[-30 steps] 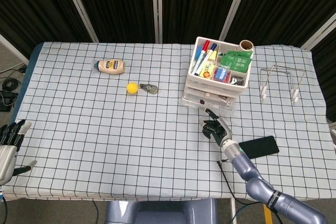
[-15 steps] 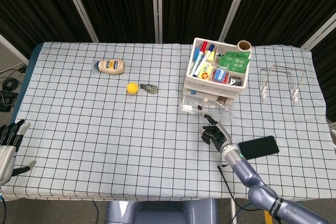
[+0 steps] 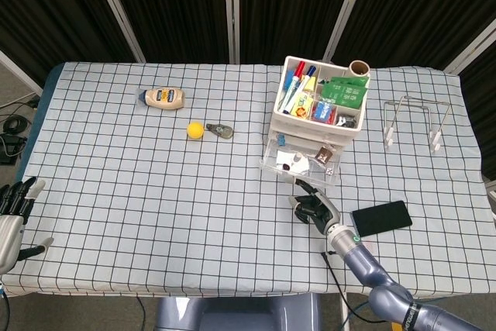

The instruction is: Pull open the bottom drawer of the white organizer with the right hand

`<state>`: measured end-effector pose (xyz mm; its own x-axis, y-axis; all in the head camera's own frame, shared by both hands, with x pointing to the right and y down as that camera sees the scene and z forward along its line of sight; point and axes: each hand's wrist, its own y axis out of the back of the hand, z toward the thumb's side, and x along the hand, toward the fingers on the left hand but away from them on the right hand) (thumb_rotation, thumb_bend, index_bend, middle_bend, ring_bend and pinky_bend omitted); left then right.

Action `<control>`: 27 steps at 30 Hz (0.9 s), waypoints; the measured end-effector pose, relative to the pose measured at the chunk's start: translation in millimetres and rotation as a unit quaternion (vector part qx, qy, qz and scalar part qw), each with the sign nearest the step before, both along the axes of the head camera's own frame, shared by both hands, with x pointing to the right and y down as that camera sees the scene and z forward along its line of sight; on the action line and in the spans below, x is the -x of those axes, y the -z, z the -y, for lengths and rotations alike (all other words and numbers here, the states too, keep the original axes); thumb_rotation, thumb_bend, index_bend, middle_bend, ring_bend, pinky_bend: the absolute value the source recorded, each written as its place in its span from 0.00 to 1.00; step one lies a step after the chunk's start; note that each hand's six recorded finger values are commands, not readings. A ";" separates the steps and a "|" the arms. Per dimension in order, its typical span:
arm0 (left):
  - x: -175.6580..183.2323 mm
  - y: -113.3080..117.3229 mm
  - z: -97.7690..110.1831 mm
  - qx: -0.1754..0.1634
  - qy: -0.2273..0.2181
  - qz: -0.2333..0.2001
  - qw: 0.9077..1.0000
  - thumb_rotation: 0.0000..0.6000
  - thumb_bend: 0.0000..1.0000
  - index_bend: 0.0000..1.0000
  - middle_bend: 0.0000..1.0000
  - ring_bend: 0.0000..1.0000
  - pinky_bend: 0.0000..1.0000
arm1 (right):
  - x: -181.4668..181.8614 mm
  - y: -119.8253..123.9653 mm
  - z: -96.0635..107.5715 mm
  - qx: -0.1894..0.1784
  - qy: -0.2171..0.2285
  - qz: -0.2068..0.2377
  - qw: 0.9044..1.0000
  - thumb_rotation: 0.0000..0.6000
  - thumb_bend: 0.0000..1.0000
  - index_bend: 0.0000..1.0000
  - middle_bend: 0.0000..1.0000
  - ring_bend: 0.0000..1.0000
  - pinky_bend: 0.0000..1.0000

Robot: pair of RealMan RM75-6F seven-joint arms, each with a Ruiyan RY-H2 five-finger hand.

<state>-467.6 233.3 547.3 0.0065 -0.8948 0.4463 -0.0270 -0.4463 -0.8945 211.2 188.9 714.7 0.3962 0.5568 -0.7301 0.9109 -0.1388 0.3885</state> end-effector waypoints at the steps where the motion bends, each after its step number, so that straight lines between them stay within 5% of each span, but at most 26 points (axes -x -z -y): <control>1: 0.0 0.0 0.0 0.000 0.000 0.000 1.000 1.00 0.01 0.00 0.00 0.00 0.00 | 0.2 0.6 -0.9 0.000 0.001 0.001 1.000 1.00 0.40 0.29 0.91 0.91 0.93; 16: -0.5 -0.3 -0.1 0.002 -0.001 0.000 1.000 1.00 0.02 0.00 0.00 0.00 0.00 | 2.7 11.2 -9.3 -0.023 0.026 0.001 0.999 1.00 0.38 0.28 0.90 0.89 0.92; 22: -0.7 0.1 0.1 0.000 -0.001 0.001 1.000 1.00 0.01 0.00 0.00 0.00 0.00 | 5.6 31.5 -5.5 -0.103 0.080 -0.028 0.991 1.00 0.37 0.24 0.88 0.88 0.91; 27: -1.1 2.4 -0.5 -0.005 -0.001 0.000 1.000 1.00 0.02 0.00 0.00 0.00 0.00 | 6.7 47.1 -3.0 -0.189 0.137 -0.085 0.969 1.00 0.37 0.18 0.87 0.87 0.91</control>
